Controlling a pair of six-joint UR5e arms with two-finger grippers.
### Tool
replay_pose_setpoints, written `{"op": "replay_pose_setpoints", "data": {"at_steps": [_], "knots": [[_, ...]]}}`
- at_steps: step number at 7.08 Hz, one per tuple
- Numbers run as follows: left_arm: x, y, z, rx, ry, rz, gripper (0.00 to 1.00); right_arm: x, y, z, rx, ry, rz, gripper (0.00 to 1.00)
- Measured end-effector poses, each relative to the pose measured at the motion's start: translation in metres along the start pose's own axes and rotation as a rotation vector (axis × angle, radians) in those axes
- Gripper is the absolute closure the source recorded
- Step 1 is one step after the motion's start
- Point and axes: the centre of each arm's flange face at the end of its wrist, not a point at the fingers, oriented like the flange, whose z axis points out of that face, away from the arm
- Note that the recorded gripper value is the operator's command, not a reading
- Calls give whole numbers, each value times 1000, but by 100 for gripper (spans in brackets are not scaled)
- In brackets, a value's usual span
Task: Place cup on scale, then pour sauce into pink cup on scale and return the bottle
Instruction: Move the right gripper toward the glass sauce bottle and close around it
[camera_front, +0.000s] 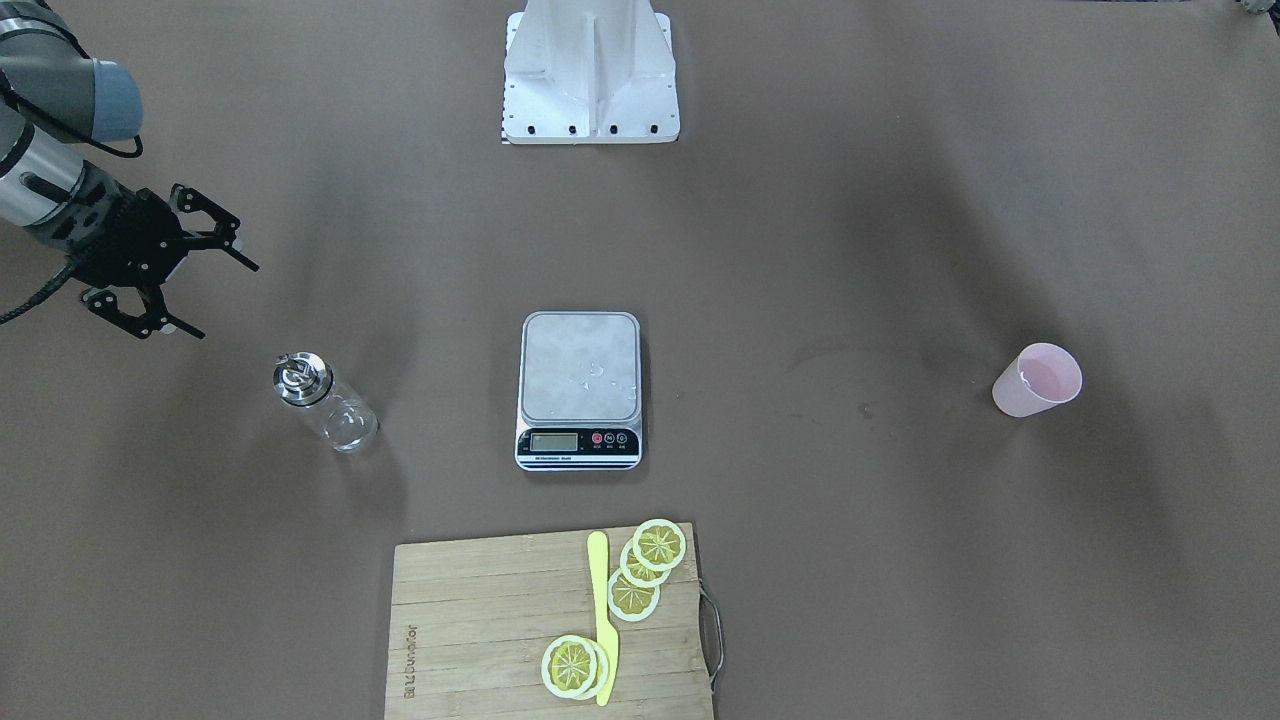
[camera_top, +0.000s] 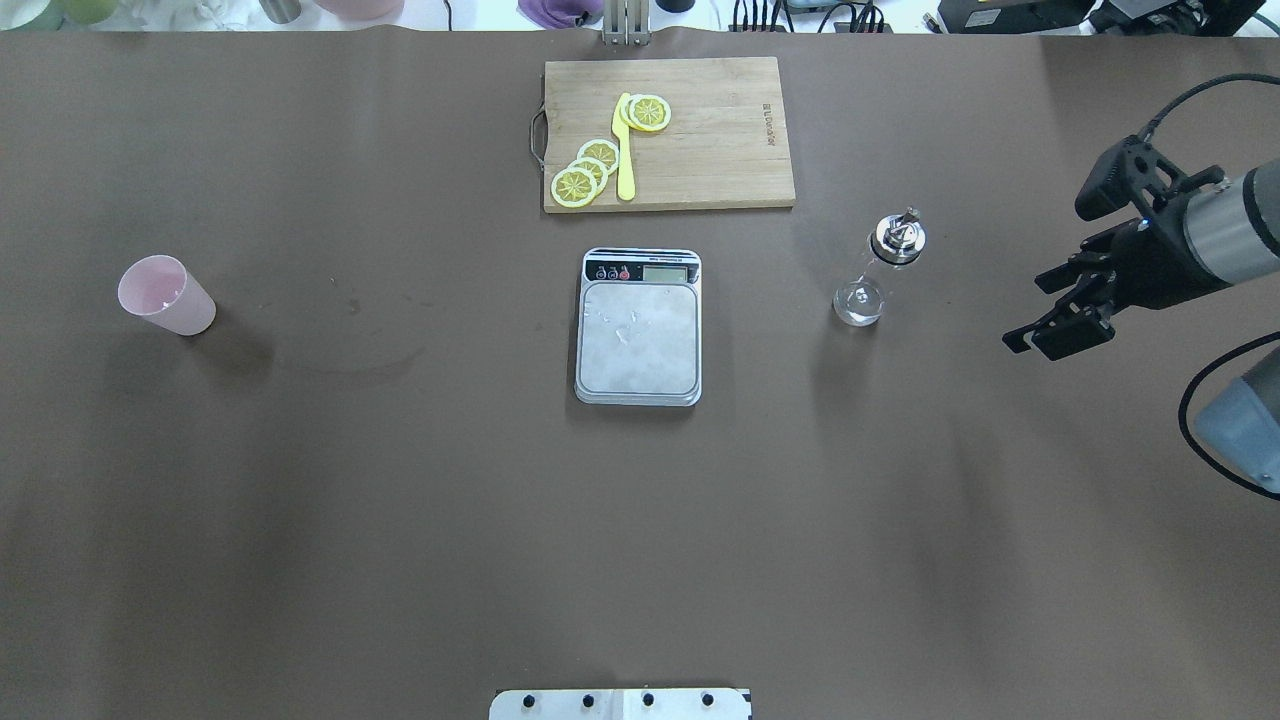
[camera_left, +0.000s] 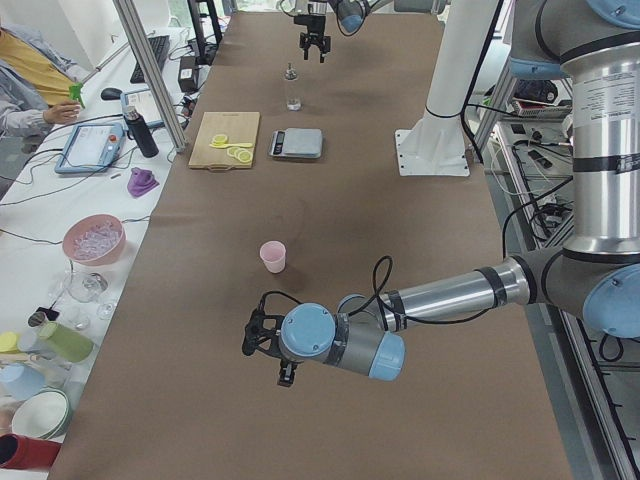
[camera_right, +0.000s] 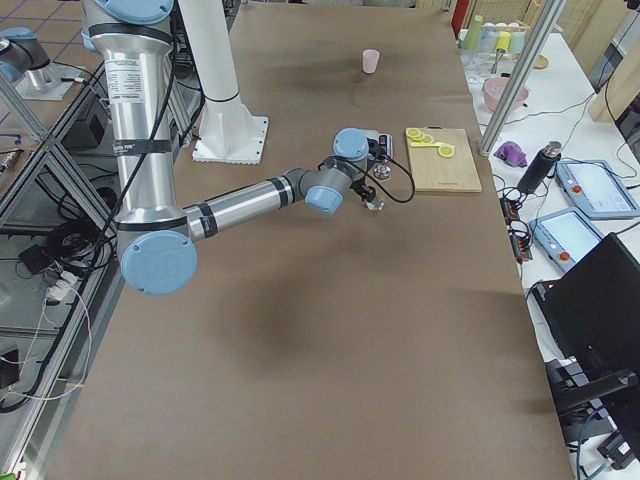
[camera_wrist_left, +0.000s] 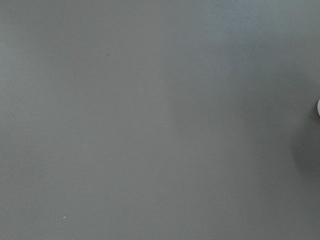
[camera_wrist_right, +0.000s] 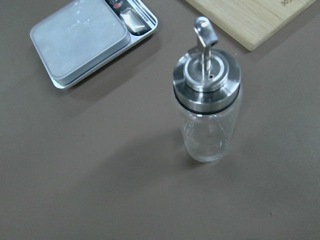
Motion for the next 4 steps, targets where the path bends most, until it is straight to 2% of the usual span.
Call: {"op": "replay_pose_setpoints", "data": {"at_steps": [1,2,4], "knots": [[1,-1,0,2,-1,0,1,1,1,1,54,0,12,7],[1,-3,-1,3,-1,1,1,4,2,5,98,13,13,7],[5,-6,-3,8,-1,-1,1,8,-2,18,147,18,-8,12]]}}
